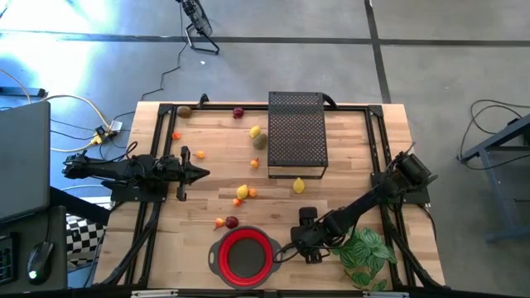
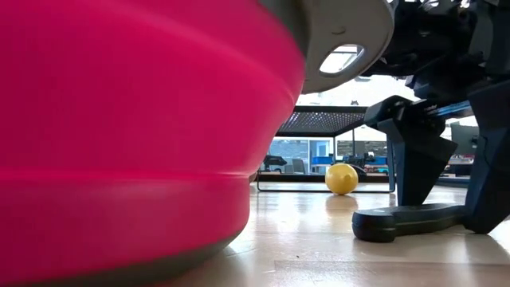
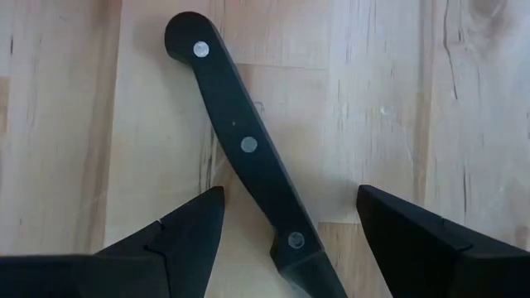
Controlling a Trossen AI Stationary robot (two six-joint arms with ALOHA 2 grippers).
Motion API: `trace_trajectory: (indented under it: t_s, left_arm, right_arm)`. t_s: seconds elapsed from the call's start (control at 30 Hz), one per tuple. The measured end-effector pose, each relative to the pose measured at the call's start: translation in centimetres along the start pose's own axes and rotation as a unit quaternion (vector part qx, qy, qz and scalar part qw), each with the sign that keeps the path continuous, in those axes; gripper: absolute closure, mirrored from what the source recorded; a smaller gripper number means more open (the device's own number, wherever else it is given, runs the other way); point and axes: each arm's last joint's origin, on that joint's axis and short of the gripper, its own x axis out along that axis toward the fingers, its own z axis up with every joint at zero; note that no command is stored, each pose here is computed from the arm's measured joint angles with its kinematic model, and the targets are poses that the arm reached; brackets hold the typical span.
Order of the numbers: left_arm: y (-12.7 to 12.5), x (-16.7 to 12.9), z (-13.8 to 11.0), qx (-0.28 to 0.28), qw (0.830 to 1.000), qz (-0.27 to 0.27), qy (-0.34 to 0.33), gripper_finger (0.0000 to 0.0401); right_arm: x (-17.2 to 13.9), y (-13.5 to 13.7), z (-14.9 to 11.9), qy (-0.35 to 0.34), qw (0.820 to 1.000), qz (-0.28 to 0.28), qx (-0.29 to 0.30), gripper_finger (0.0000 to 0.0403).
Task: Pick & Place Fruit
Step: Put the black knife on the shelf
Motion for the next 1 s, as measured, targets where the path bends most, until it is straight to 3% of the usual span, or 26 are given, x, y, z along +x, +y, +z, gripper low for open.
trace_trajectory:
  t_s: [1.0]
  left_arm:
    - [0.00,0.00,0.01,0.000,1.000,0.000,0.000,0.0401]
  right_arm:
    - [0.15,0.00,-0.10,0.003,1.000,0.001,0.003,0.0133]
